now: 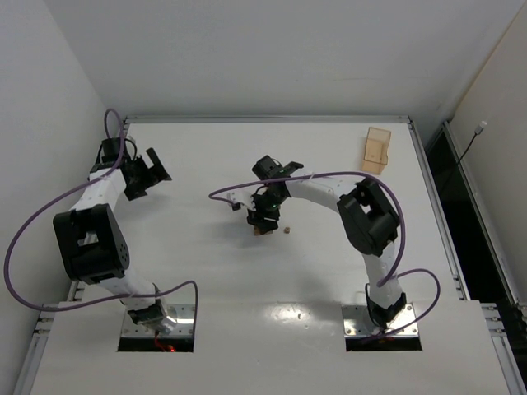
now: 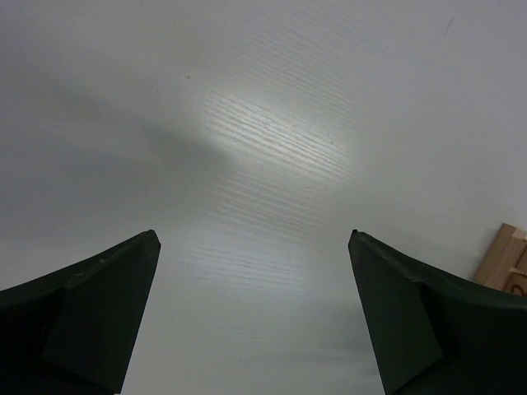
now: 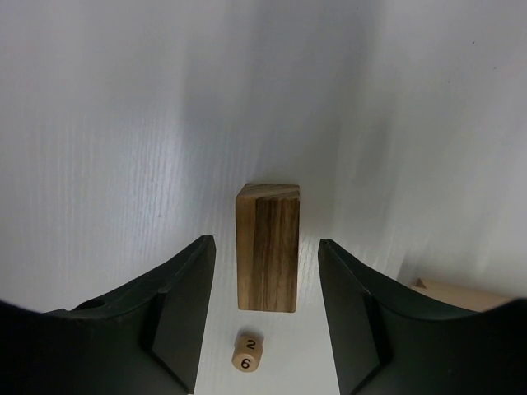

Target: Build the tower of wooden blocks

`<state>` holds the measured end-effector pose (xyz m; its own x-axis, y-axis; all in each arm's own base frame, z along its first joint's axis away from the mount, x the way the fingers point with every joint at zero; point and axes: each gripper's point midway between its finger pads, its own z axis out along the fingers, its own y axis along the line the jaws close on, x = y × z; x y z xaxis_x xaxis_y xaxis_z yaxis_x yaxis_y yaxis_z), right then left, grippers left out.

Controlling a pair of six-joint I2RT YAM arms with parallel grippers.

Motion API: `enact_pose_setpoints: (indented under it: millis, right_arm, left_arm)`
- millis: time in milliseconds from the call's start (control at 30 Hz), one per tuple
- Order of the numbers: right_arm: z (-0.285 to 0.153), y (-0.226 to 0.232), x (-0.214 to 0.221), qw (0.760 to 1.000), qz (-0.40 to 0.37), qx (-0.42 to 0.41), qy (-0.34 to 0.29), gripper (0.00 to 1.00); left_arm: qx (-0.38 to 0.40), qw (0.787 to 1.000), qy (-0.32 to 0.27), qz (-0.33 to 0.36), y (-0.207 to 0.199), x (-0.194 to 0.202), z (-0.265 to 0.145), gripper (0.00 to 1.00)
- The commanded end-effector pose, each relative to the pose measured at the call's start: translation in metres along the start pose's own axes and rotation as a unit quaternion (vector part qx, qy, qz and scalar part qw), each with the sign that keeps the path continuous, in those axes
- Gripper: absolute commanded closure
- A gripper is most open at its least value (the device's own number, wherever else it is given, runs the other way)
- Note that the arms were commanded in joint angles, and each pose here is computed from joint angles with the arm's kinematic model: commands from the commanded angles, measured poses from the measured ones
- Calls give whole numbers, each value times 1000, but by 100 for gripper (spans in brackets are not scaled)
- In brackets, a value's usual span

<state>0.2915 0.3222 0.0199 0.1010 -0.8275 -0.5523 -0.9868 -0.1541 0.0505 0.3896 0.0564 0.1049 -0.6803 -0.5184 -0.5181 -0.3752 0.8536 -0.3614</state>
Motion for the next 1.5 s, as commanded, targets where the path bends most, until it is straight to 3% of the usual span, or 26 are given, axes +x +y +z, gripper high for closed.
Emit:
enact_pose_setpoints:
  millis: [0, 833, 933, 1000, 1033, 1100, 1300, 1333, 1467]
  right_arm:
    - [-5, -5, -11, 1000, -15, -2, -12, 50]
    - [1, -10, 8, 1000, -16, 0, 19, 53]
    - [4, -10, 11, 1000, -14, -3, 21, 63]
    - [3, -12, 8, 1000, -16, 0, 19, 78]
    - [3, -11, 7, 1000, -11, -2, 15, 95]
    - [-3, -11, 0, 1000, -7, 1, 8, 100]
    - [-56, -12, -65, 993, 80, 36, -73, 100]
    - [-66, -10, -75, 990, 99, 40, -87, 100]
    - [-107, -25, -103, 948, 266, 121, -124, 100]
  left_arm:
    - [3, 1000, -13, -1, -4, -9, 2, 1]
    - [6, 1000, -3, 5, -9, -7, 11, 1]
    - [1, 1000, -5, 5, -8, -8, 12, 1]
    - [1, 1000, -5, 5, -8, -8, 12, 1]
    - [1, 1000, -5, 5, -8, -8, 12, 1]
    - [1, 1000, -5, 5, -8, -8, 12, 1]
    - [-19, 999, -32, 11, -6, -3, -5, 1]
    - [-19, 998, -62, 2, -12, -10, -18, 1]
    - [-66, 991, -108, -36, 2, -1, -38, 1]
